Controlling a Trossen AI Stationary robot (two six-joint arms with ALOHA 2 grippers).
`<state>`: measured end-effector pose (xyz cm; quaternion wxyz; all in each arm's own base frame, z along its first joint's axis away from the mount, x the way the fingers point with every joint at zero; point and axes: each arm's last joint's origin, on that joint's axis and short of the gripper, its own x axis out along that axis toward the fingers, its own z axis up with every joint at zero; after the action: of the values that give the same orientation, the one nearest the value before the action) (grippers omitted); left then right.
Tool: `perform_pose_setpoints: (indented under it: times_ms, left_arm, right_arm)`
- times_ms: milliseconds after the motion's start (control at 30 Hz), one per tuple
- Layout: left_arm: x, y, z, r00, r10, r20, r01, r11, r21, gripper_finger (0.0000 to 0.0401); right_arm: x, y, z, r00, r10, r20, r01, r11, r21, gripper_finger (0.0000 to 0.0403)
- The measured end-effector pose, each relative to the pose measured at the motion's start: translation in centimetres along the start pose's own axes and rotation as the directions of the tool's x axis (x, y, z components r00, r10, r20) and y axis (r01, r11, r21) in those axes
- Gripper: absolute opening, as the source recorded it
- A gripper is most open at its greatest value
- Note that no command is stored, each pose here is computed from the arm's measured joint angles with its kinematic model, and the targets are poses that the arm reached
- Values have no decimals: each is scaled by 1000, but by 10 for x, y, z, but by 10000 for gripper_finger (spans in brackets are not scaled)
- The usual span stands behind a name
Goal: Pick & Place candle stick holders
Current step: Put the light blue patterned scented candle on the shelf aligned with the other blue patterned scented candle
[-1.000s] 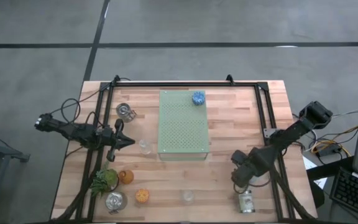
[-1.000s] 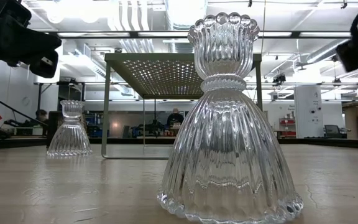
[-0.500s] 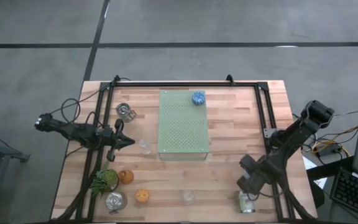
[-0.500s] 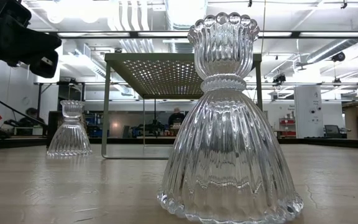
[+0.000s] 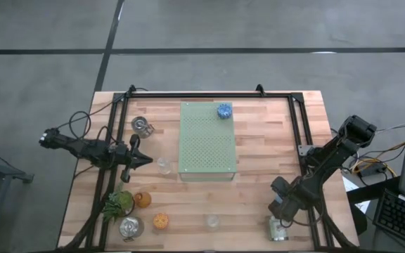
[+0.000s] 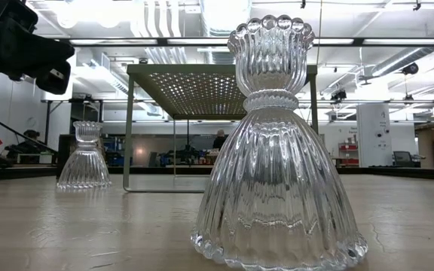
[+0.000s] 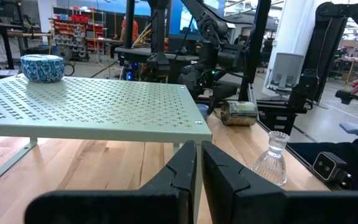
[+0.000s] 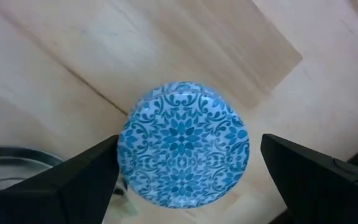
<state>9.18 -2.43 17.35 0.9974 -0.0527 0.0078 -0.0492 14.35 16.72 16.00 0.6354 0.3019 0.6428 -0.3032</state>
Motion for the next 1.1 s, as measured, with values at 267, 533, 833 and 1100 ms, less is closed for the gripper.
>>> perform_pose_setpoints:
  times_ms: [267,533,833,1100]
  left_arm:
    - [0,0,0,1000,0,0,0,1000,0,28]
    - [0,0,0,1000,0,0,0,1000,0,28]
    - [0,0,0,1000,0,0,0,1000,0,28]
    - [0,0,0,1000,0,0,0,1000,0,28]
  right_arm:
    - [1,-1,1,1000,-5,8,5,999,-32,344]
    - [5,-5,1,1000,-18,-6,18,999,-47,290]
    - [3,-8,5,1000,-15,-11,14,997,-74,293]
    - [-6,-12,21,1000,5,-3,-5,996,-92,292]
